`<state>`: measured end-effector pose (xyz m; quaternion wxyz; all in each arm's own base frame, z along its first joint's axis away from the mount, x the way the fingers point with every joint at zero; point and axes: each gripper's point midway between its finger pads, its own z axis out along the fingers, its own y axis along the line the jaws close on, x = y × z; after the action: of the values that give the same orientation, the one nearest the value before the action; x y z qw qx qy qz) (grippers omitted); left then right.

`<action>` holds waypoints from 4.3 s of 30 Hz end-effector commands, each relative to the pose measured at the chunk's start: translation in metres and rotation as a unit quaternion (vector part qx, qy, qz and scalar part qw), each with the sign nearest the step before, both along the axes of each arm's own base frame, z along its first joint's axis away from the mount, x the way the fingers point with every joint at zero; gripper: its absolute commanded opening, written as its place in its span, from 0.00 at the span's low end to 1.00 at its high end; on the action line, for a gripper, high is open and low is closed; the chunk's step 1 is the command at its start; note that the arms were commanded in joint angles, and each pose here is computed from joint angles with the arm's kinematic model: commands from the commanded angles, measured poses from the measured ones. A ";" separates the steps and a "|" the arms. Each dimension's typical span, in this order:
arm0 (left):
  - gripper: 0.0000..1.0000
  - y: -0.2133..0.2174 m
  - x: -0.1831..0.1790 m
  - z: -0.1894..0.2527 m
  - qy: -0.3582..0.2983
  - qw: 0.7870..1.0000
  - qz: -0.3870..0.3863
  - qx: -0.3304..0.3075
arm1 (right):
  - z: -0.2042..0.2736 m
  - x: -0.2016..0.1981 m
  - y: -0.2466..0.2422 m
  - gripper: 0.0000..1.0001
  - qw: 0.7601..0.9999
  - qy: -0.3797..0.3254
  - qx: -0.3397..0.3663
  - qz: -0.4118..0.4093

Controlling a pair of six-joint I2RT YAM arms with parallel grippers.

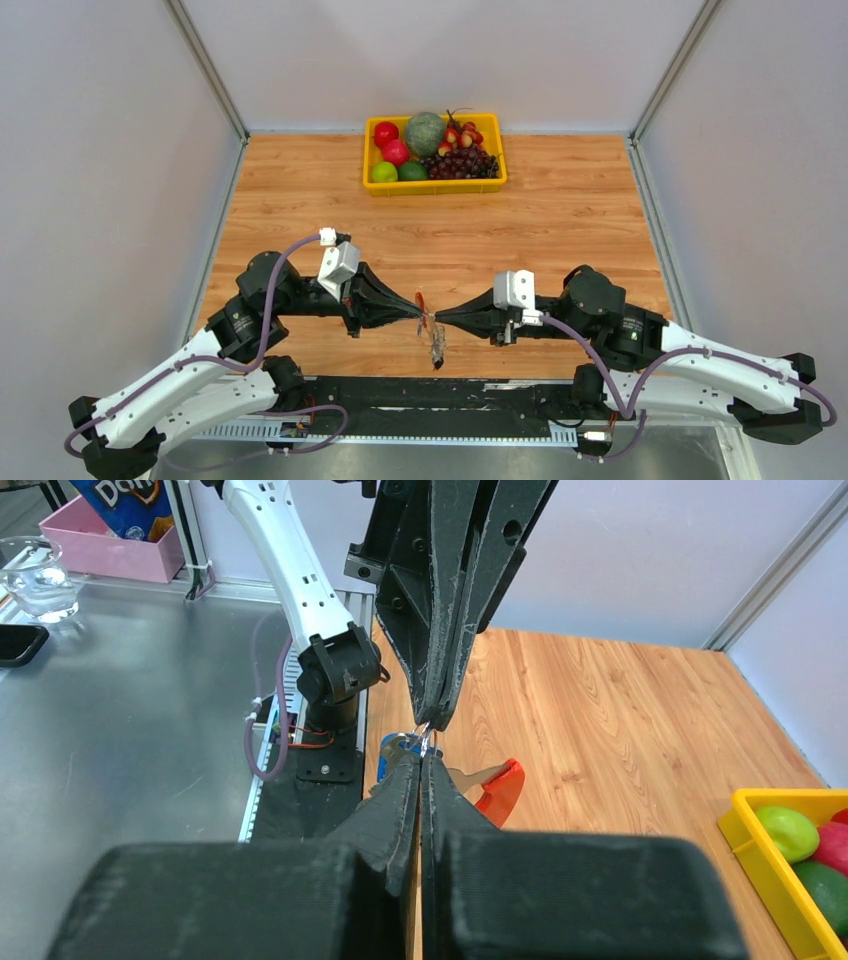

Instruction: Put the keys on the keyring

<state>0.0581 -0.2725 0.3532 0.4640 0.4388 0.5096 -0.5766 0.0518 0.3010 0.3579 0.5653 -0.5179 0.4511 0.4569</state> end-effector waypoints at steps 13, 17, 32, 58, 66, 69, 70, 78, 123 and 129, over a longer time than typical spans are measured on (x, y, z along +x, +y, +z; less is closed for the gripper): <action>0.00 0.004 -0.007 0.025 -0.015 0.999 -0.008 -0.029 | 0.039 0.001 -0.011 0.00 0.997 -0.025 0.067 -0.037; 0.00 0.003 -0.006 0.024 -0.013 0.999 -0.008 -0.029 | 0.045 0.000 -0.013 0.00 0.996 -0.030 0.075 -0.035; 0.00 0.001 -0.003 0.021 -0.012 1.000 -0.005 -0.024 | 0.044 -0.006 -0.005 0.00 0.996 -0.038 0.074 -0.023; 0.00 0.001 -0.003 0.022 -0.012 1.000 -0.005 -0.025 | 0.038 -0.011 0.001 0.00 0.997 -0.047 0.060 -0.027; 0.00 0.000 -0.003 0.021 -0.012 1.000 -0.007 -0.023 | 0.044 -0.013 -0.002 0.00 0.996 -0.048 0.066 -0.030; 0.00 0.000 -0.004 0.021 -0.012 1.000 -0.008 -0.023 | 0.047 -0.015 -0.003 0.00 0.996 -0.049 0.071 -0.028; 0.00 0.000 -0.003 0.020 -0.011 1.000 -0.009 -0.022 | 0.048 -0.016 -0.004 0.00 0.996 -0.048 0.072 -0.027; 0.00 0.000 -0.004 0.020 -0.011 1.000 -0.010 -0.022 | 0.052 -0.022 -0.004 0.00 0.996 -0.051 0.075 -0.019; 0.00 0.000 -0.010 0.019 -0.009 0.999 -0.029 -0.024 | 0.049 -0.028 -0.001 0.00 0.997 -0.054 0.048 -0.028; 0.00 0.003 -0.019 0.023 -0.010 0.998 -0.051 -0.026 | 0.044 -0.027 -0.001 0.00 0.998 -0.051 0.037 -0.031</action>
<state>0.0504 -0.2734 0.3578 0.4471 0.4457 0.5010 -0.5920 0.0235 0.3070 0.3741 0.6018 -0.5267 0.4304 0.4184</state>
